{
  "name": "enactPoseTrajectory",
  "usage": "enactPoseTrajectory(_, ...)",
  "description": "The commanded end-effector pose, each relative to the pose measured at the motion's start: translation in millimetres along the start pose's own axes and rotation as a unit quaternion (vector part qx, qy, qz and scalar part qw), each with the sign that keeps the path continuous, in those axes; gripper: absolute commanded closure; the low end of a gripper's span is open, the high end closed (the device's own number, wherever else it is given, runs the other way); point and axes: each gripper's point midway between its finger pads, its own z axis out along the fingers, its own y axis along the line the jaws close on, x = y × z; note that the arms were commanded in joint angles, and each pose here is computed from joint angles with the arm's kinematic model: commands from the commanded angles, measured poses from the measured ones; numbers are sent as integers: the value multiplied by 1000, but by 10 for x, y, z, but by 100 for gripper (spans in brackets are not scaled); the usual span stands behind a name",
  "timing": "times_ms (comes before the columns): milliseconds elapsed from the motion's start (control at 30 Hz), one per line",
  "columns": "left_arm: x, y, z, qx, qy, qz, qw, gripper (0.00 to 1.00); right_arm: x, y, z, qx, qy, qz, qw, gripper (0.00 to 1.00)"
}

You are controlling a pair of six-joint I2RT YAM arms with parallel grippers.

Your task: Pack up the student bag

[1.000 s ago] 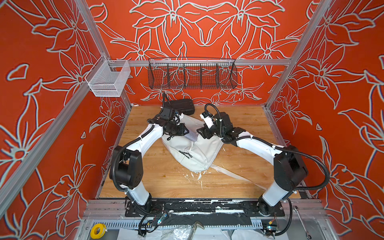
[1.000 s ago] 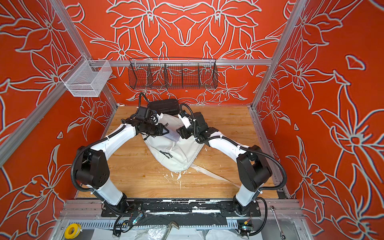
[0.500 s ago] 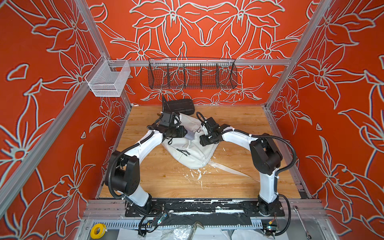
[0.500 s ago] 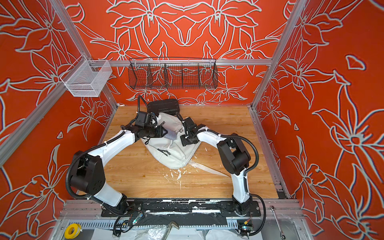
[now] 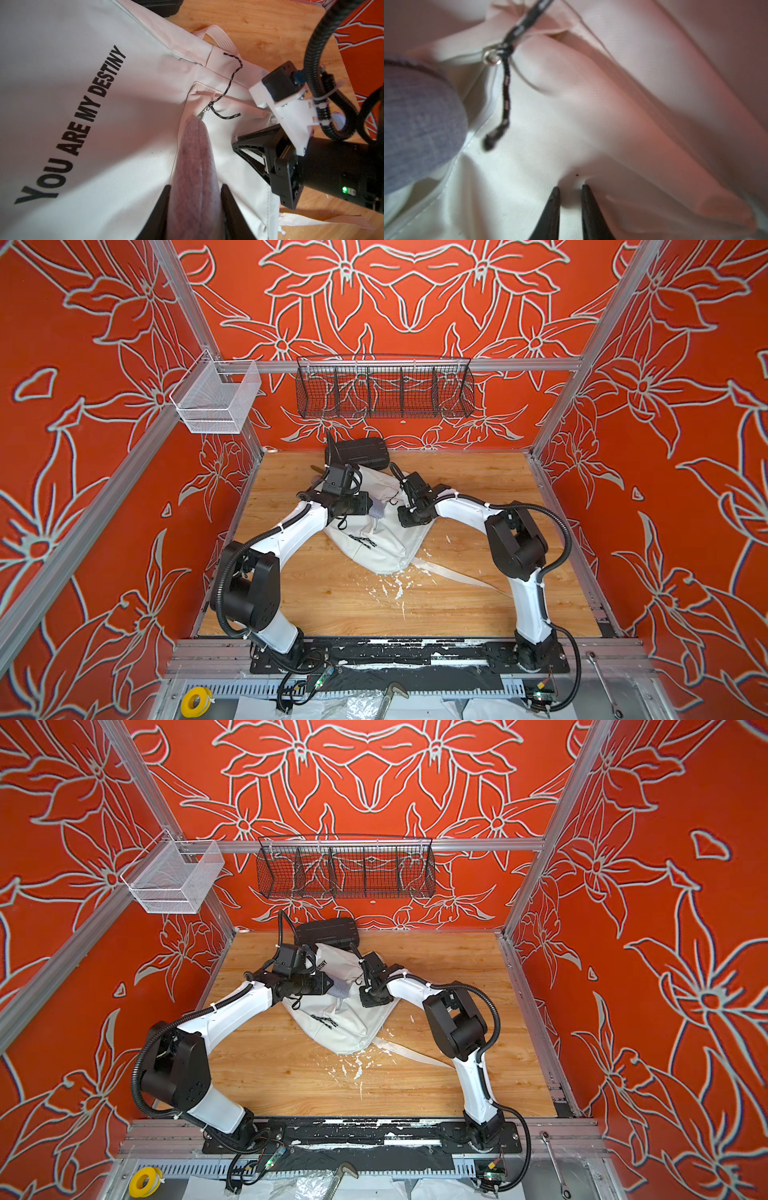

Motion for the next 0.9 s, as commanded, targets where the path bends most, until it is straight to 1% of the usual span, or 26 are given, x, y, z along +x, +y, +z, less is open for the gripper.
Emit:
enactPoseTrajectory(0, -177, 123, -94, -37, -39, 13, 998, 100, 699, -212, 222, 29, 119, -13, 992, 95)
enactPoseTrajectory(33, -185, 131, -99, -40, -40, 14, 998, 100, 685, -210, 183, 27, 116, -17, 993, 99)
enactPoseTrajectory(67, -193, 141, -106, -43, -42, 15, 998, 100, 663, -191, 133, 19, 111, -22, 993, 100)
enactPoseTrajectory(233, -190, 177, -125, -52, -50, 23, 997, 100, 488, -101, -133, -36, 62, -14, 997, 100)
enactPoseTrajectory(367, -163, 203, -93, -54, -54, 22, 997, 100, 359, 30, -256, -73, 44, -7, 996, 100)
enactPoseTrajectory(467, -180, 146, -92, -36, -68, 28, 997, 100, 220, 149, -298, -84, 30, 8, 996, 100)
enactPoseTrajectory(567, -169, 61, -144, -15, -87, 41, 995, 100, 46, 234, -307, -84, -1, 36, 996, 69)
enactPoseTrajectory(600, -166, 36, -174, -10, -95, 47, 994, 100, -17, 239, -300, -81, -12, 50, 995, 61)
enactPoseTrajectory(667, -130, 15, -195, -4, -102, 54, 993, 100, -131, 263, -286, -79, -32, 67, 994, 56)
enactPoseTrajectory(733, -92, 13, -192, -3, -98, 57, 994, 100, -208, 222, -249, -56, -42, 94, 993, 51)
enactPoseTrajectory(833, -26, 8, -173, 2, -84, 62, 995, 100, -297, 165, -158, -30, -49, 124, 991, 50)
enactPoseTrajectory(867, -14, -1, -172, 3, -82, 64, 995, 100, -348, 186, -143, -32, -56, 127, 990, 49)
